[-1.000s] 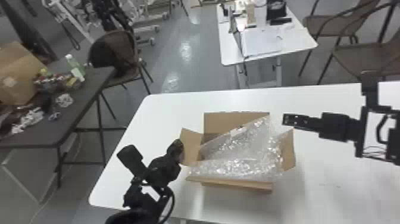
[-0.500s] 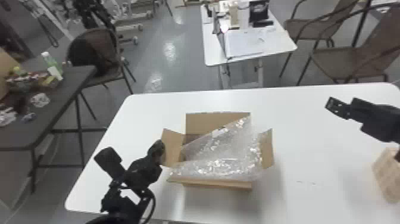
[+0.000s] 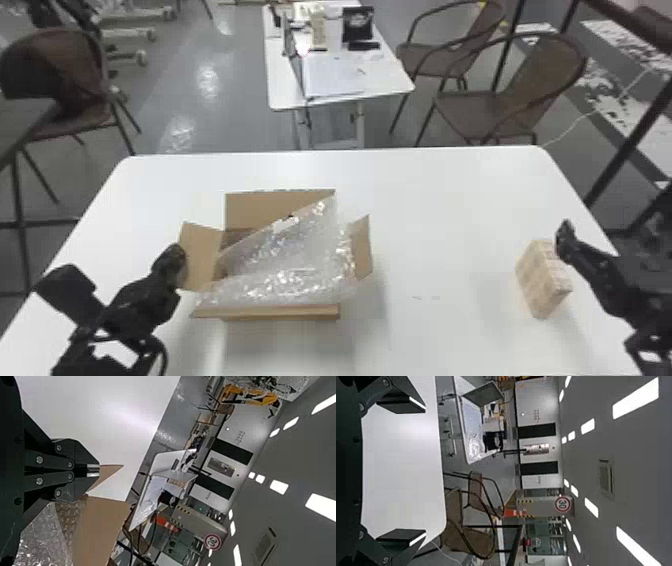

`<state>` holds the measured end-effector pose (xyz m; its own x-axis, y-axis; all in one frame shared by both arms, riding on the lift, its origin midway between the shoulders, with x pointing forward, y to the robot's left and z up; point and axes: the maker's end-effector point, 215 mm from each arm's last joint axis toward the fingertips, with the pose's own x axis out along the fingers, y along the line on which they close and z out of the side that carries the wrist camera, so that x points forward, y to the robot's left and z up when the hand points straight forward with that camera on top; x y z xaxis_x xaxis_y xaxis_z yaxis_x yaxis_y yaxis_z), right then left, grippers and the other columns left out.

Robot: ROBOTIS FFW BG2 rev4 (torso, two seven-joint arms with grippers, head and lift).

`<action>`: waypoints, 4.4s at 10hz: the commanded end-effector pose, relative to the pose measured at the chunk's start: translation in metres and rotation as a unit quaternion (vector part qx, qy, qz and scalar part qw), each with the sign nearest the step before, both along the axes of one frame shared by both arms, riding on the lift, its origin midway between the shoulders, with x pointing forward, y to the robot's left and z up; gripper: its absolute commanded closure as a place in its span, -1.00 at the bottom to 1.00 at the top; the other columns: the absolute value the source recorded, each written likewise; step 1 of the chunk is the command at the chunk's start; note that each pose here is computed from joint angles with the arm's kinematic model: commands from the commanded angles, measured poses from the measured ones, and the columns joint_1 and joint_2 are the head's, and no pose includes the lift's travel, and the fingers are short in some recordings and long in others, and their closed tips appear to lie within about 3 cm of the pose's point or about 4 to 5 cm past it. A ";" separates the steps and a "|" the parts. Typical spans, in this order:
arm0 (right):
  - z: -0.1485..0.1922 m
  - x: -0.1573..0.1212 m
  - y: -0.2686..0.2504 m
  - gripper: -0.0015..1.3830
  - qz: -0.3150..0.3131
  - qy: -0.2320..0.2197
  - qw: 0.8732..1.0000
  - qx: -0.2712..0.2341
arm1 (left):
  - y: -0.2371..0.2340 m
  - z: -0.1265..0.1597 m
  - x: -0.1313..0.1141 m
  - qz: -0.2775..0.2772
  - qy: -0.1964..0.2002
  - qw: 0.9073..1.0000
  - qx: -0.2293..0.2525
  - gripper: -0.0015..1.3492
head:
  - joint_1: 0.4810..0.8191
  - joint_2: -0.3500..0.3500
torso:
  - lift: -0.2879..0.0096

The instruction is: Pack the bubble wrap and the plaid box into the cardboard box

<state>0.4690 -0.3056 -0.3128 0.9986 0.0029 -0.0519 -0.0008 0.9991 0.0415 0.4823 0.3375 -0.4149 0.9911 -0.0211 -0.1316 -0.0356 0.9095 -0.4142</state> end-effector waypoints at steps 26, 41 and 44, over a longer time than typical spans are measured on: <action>-0.006 0.065 0.101 0.52 0.177 -0.015 0.977 0.119 | -0.009 0.000 0.001 -0.011 -0.003 1.000 -0.006 0.81 | 0.27 0.23 | 0.51; -0.028 0.027 0.328 0.52 0.538 0.280 0.775 0.178 | -0.018 -0.004 0.008 -0.023 0.003 1.000 -0.003 0.81 | 0.27 1.00 | 0.51; -0.060 0.024 0.360 0.52 0.574 0.282 0.740 0.210 | -0.022 -0.004 0.011 -0.025 0.002 1.000 -0.004 0.81 | 0.27 1.00 | 0.51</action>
<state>0.4904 0.0511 -0.3647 0.1446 0.9685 -0.2027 -0.7013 0.2448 0.6695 0.4931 0.3172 -0.4181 0.9882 -0.0719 -0.1349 0.0090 0.9084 -0.4181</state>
